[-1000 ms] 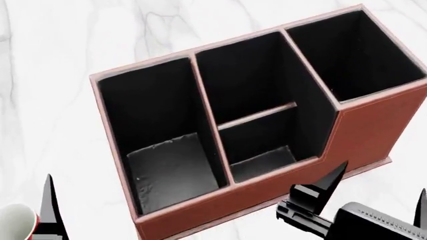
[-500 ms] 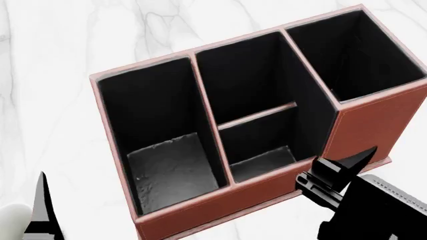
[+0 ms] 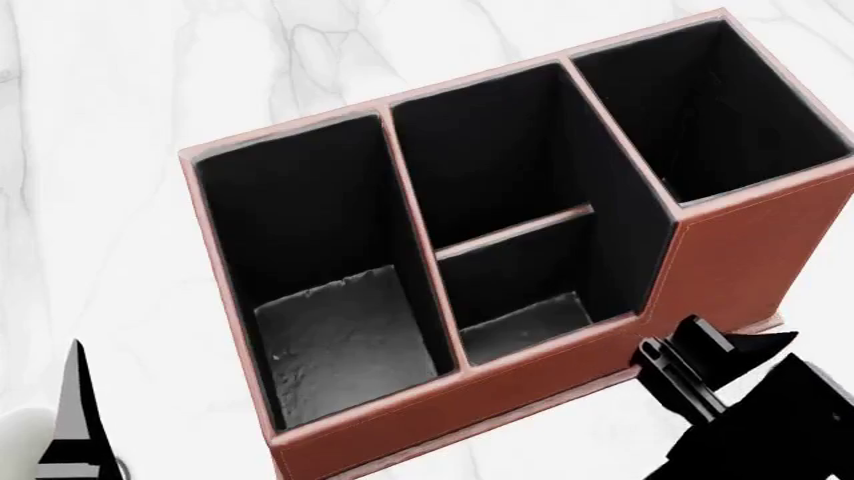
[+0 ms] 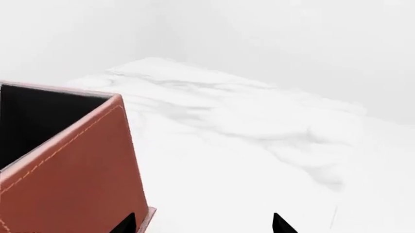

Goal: Pick up the book and place it in the left compartment of the caddy.

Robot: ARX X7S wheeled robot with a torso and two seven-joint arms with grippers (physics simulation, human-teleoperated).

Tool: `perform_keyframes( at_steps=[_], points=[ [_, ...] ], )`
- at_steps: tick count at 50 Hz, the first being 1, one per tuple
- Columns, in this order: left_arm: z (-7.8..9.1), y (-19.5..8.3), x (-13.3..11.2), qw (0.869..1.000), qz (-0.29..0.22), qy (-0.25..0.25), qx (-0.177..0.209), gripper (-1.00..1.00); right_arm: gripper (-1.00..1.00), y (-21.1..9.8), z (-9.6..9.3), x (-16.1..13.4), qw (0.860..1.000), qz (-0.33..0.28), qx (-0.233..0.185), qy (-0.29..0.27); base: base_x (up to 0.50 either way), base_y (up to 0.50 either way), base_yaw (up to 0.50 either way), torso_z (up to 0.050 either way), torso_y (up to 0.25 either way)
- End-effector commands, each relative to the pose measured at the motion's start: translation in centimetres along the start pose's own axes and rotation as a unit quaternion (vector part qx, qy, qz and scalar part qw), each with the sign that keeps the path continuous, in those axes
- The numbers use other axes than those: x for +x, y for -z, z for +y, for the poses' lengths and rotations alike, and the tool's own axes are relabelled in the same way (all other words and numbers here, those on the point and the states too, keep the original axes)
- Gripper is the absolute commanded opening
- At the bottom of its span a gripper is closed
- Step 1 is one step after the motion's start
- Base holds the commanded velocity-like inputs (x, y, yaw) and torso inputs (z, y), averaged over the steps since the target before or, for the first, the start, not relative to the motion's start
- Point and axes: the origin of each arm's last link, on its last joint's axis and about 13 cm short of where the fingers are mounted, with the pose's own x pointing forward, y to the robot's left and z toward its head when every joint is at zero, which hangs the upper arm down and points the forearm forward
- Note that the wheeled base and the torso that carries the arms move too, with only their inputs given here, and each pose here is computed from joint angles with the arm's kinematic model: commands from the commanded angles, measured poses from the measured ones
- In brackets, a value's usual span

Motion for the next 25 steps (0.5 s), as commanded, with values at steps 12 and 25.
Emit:
perform_keyframes(
  at_steps=[12, 25],
  points=[
    [0.27, -0.31, 0.14, 1.0, -0.006, 0.01, -0.024, 1.0, 1.0, 0.39, 0.53, 0.46, 0.994, 0.08, 0.045, 0.065, 0.0, 0.0, 0.0, 0.0, 0.0],
    [0.26, -0.28, 0.17, 1.0, -0.006, 0.01, -0.024, 1.0, 1.0, 0.31, 0.56, 0.45, 0.987, 0.104, 0.046, 0.112, 0.0, 0.0, 0.0, 0.0, 0.0]
  ],
)
